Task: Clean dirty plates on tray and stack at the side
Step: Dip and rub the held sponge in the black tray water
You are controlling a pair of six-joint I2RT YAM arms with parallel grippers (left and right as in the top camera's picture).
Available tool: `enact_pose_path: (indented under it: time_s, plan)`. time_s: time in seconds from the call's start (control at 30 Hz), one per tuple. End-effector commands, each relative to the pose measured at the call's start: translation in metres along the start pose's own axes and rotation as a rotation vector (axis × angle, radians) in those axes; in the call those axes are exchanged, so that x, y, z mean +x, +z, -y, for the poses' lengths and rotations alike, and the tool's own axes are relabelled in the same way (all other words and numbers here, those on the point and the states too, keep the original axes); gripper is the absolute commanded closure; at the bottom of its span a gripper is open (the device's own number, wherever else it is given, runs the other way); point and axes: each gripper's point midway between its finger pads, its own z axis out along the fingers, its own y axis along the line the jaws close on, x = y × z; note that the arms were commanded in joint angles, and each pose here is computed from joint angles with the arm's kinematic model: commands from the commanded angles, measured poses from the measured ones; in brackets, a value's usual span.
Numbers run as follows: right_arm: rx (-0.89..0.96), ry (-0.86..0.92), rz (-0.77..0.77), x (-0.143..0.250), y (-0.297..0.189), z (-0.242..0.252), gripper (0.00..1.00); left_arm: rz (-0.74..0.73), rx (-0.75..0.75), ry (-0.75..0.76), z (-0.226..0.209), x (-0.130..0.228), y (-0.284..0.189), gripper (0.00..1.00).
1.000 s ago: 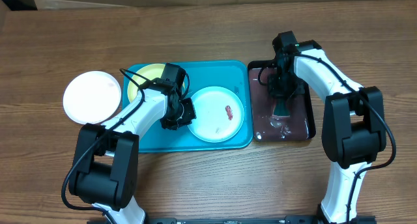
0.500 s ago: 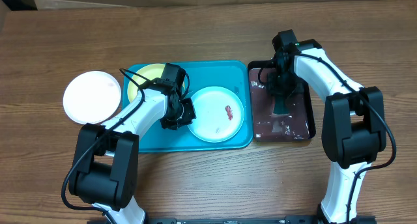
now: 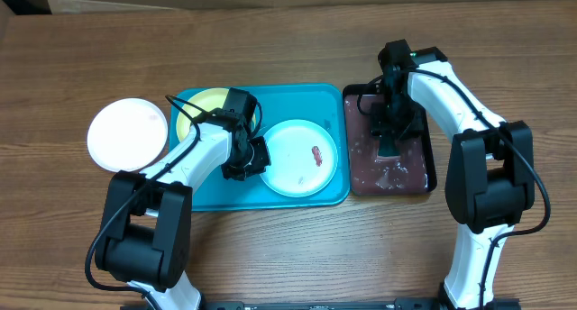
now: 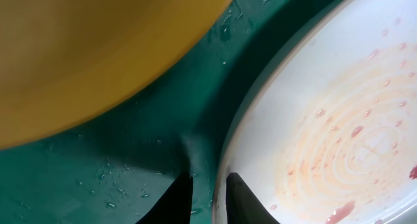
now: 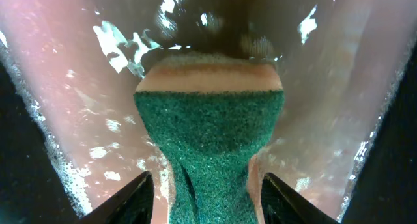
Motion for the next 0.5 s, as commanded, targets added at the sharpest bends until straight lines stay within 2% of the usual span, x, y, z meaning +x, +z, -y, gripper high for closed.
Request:
enact_pose_path:
  time_s: [0.0,0.27,0.47]
  plan:
    - [-0.015,0.001,0.037,-0.003,-0.012,-0.001,0.46,-0.011,-0.017,0.007,-0.001,0.003,0.004,0.8]
    - [-0.013,0.002,0.025,0.001,-0.004,0.0,0.46,-0.01,-0.017,0.007,-0.001,0.002,0.004,0.79]
    - [-0.015,0.006,0.017,0.004,0.001,0.0,0.55,-0.008,-0.016,0.007,-0.001,0.002,0.004,0.79]
